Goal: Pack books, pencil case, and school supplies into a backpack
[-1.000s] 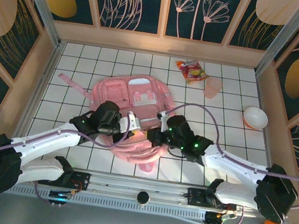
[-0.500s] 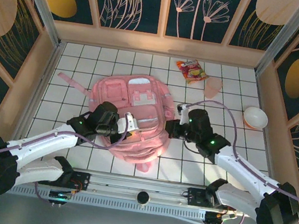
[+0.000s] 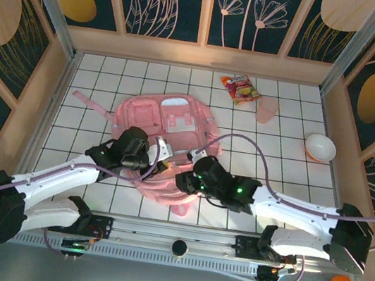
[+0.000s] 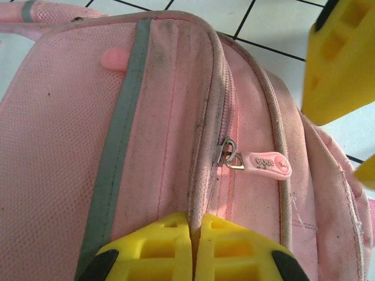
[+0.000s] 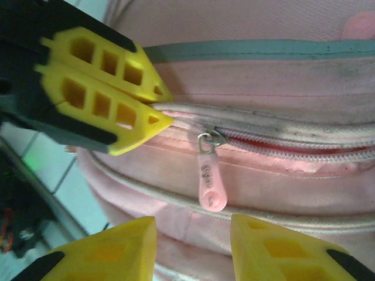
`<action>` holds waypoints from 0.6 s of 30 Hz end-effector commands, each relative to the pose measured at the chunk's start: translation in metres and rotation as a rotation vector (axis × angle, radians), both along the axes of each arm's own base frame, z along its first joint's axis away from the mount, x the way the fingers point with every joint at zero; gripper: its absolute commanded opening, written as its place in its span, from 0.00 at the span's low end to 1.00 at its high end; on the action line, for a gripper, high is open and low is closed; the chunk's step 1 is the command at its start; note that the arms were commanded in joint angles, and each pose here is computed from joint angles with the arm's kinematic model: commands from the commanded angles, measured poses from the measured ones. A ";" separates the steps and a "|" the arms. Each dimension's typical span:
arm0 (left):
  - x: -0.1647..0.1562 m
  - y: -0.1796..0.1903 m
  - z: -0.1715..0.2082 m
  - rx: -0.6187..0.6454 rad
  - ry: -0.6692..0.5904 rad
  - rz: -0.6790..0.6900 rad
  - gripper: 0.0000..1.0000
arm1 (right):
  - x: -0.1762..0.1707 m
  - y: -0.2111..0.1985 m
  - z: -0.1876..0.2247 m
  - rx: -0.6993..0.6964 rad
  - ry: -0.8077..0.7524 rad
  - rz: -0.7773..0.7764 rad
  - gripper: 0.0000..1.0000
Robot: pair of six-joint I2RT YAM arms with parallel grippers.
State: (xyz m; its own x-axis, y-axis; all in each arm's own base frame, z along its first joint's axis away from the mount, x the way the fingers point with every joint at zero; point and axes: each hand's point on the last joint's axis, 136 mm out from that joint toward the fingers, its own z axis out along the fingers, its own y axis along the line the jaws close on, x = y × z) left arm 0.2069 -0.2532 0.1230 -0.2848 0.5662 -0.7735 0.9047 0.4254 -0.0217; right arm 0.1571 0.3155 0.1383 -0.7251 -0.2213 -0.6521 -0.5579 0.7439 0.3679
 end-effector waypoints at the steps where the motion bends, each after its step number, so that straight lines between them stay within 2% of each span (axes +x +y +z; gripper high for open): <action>1: 0.005 -0.012 0.017 -0.070 -0.007 -0.008 0.00 | 0.019 0.004 0.008 -0.010 -0.060 -0.105 0.39; 11: 0.006 -0.015 0.028 -0.103 -0.018 -0.004 0.00 | 0.026 0.029 -0.012 -0.054 -0.064 -0.060 0.41; 12: 0.007 -0.015 0.028 -0.104 -0.020 -0.003 0.00 | 0.030 0.025 -0.015 -0.073 -0.066 -0.081 0.37; 15: 0.010 -0.013 0.028 -0.093 -0.028 0.013 0.00 | 0.040 0.009 -0.024 -0.153 -0.073 -0.141 0.14; 18: 0.012 -0.011 0.029 -0.087 -0.041 0.027 0.00 | 0.047 -0.007 -0.031 -0.194 -0.057 -0.178 0.00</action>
State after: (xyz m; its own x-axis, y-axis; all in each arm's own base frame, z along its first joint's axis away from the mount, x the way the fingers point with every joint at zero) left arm 0.2079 -0.2540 0.1222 -0.3107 0.5536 -0.7727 0.8959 0.4421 -0.0435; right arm 0.1853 0.3314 0.1105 -0.7212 -0.2379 -0.6507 -0.5025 0.8261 0.2549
